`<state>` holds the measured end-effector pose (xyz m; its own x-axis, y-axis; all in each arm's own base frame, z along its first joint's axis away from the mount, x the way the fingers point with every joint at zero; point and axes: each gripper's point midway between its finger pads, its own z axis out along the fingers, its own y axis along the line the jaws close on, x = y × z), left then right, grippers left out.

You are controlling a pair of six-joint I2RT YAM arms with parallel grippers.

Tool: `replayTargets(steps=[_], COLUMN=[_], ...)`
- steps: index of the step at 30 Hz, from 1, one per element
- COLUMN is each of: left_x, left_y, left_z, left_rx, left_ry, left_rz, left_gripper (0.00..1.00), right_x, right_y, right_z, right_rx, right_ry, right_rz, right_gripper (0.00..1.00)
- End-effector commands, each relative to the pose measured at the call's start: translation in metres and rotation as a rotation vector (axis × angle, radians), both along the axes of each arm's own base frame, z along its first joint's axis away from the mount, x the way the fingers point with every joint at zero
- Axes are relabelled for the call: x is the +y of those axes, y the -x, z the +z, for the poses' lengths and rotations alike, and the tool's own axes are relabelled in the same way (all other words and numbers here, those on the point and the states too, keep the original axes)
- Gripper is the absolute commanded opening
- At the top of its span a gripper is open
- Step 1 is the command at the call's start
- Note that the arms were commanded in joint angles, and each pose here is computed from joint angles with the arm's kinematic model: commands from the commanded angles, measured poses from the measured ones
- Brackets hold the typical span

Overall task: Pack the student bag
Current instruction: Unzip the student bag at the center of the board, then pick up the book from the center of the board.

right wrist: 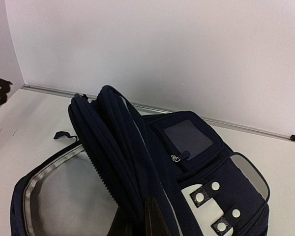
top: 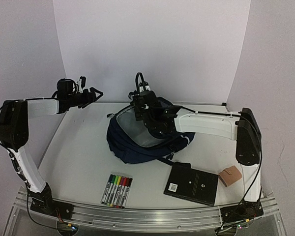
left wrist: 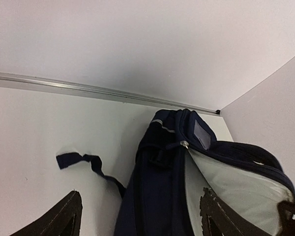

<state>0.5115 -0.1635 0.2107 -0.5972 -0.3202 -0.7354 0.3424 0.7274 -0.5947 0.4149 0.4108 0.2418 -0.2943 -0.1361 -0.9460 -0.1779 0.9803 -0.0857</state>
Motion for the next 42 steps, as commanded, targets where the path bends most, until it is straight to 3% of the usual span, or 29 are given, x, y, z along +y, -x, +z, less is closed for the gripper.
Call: replayTargets(steps=[1, 4, 6, 9, 14, 16, 20, 27, 35, 42], left_x=[-0.001, -0.014, -0.029, -0.046, -0.073, -0.085, -0.114, -0.159, -0.202, -0.214], left_y=[0.038, 0.066, 0.084, 0.108, 0.150, 0.168, 0.203, 0.251, 0.278, 0.289], left_z=[0.025, 0.027, 0.022, 0.013, -0.008, -0.021, -0.047, -0.067, -0.062, -0.067], left_rx=[-0.025, -0.004, 0.015, 0.050, 0.135, 0.170, 0.249, 0.301, 0.281, 0.292], left_ry=[-0.014, -0.026, -0.044, -0.057, -0.027, -0.022, -0.025, -0.047, -0.063, -0.054], left_rz=[0.002, -0.018, -0.036, -0.037, -0.063, -0.075, -0.133, -0.237, -0.324, -0.361], left_gripper=[0.83, 0.83, 0.83, 0.83, 0.82, 0.82, 0.81, 0.79, 0.81, 0.81], right_x=[-0.007, 0.008, 0.017, 0.029, 0.002, -0.018, -0.057, -0.138, -0.244, -0.288], right_y=[-0.036, -0.050, -0.054, -0.048, -0.013, 0.009, 0.053, 0.112, 0.163, 0.207], right_z=[-0.001, -0.007, -0.004, 0.011, 0.036, 0.036, 0.011, -0.079, -0.151, -0.191], right_rx=[-0.042, -0.036, -0.034, -0.025, 0.072, 0.119, 0.244, 0.501, 0.728, 0.832], right_ry=[-0.001, -0.007, -0.016, -0.036, -0.085, -0.118, -0.162, -0.225, -0.385, -0.506], right_rz=[-0.113, -0.073, -0.029, 0.062, 0.110, 0.121, 0.134, 0.008, -0.259, -0.443], right_gripper=[0.00, 0.01, 0.12, 0.43, 0.87, 0.98, 0.98, 0.98, 0.98, 0.98])
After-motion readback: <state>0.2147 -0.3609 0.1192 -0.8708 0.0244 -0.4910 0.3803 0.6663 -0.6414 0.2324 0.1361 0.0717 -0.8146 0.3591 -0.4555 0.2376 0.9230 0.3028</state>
